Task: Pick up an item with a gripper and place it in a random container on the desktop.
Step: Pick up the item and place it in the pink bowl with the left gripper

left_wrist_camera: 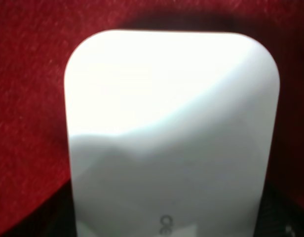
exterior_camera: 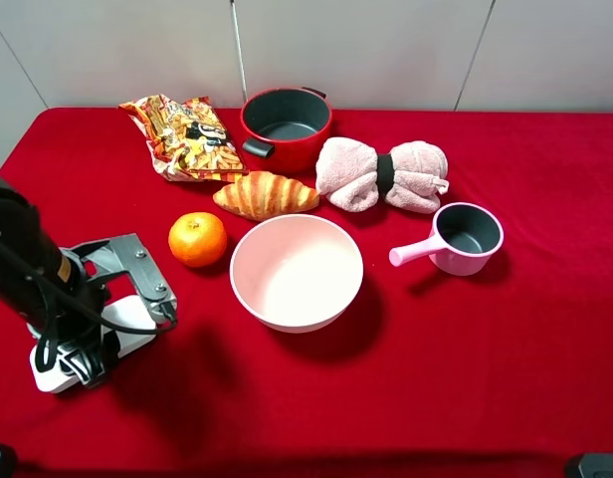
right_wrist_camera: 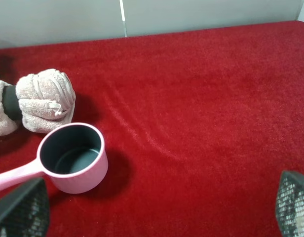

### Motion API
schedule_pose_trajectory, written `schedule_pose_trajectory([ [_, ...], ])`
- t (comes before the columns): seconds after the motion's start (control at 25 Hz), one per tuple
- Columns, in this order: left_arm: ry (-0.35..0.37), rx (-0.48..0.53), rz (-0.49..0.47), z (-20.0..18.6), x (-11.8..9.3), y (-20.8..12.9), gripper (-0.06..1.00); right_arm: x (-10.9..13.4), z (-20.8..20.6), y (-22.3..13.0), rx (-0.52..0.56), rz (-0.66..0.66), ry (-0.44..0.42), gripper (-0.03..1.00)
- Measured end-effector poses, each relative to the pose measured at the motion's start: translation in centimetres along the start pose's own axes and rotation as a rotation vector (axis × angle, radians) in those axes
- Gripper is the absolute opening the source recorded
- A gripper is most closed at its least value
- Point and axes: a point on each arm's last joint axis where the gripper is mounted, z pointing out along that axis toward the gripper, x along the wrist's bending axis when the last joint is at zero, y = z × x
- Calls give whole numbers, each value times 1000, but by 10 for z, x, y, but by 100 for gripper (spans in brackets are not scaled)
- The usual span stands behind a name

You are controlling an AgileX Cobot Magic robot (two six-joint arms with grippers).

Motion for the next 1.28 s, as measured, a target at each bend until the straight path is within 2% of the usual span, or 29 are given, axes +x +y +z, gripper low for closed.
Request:
schedule_pose_trajectory([
  [0.6,12,-35,-29,-32,0,-3,61,0,0,0,0,0,0,69],
  [1.28,-85,-1,-116,-76,6,24,61,0,0,0,0,0,0,69],
])
